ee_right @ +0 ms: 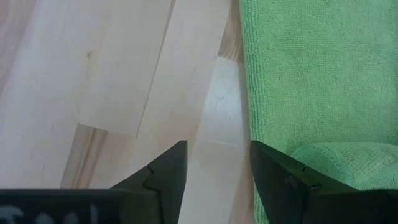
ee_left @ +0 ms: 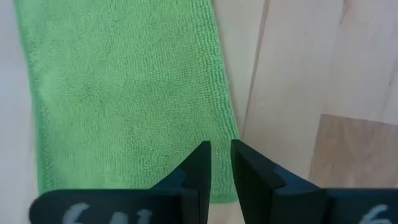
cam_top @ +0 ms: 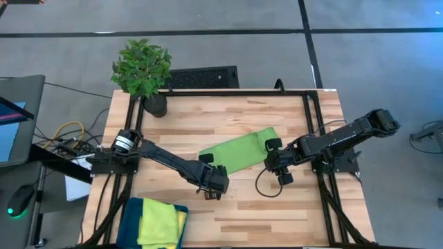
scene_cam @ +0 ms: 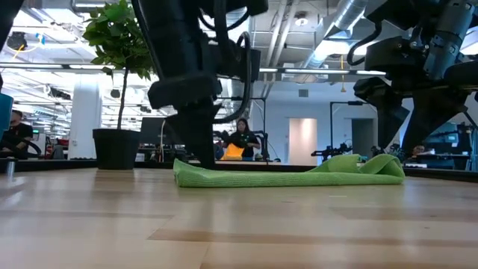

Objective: Fold microfiber towels
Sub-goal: Fold the green microfiber towel

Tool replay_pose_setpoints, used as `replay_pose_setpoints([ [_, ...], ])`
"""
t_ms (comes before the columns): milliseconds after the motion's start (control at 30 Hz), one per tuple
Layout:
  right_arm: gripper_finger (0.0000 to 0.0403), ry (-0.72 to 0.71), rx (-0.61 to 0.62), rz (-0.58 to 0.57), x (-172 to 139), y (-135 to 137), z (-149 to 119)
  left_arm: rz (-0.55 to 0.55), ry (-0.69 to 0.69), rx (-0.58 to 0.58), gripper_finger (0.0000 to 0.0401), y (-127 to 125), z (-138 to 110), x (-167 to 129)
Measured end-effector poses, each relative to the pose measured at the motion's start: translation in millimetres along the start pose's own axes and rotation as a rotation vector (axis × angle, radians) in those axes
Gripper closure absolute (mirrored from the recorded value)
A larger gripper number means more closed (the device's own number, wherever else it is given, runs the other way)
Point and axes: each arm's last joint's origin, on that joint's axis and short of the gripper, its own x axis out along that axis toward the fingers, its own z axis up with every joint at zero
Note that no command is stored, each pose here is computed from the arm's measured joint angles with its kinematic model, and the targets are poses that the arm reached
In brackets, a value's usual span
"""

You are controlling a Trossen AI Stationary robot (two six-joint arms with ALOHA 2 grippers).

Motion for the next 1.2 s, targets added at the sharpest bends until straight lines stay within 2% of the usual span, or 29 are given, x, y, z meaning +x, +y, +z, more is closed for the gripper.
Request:
replay_pose_setpoints([
  [400,0.0209,0.000,-0.002,0.000,0.0,0.0,0.0,0.000,-0.014,-0.075,0.0347,-2.9,-1.9,1.1],
  [767,0.0209,0.000,-0.029,0.000,0.0,0.0,0.0,-0.046,-0.011,-0.138,0.0344,-0.3,1.9,2.1],
  [1033,0.0209,-0.001,-0.037,0.000,0.0,0.0,0.2,-0.059,0.001,-0.045,0.0341,-4.0,0.6,6.5],
  [1200,0.0209,-0.006,-0.036,-0.001,0.0,-0.1,0.5,-0.035,0.043,-0.028,0.0309,-5.3,-4.2,15.1],
])
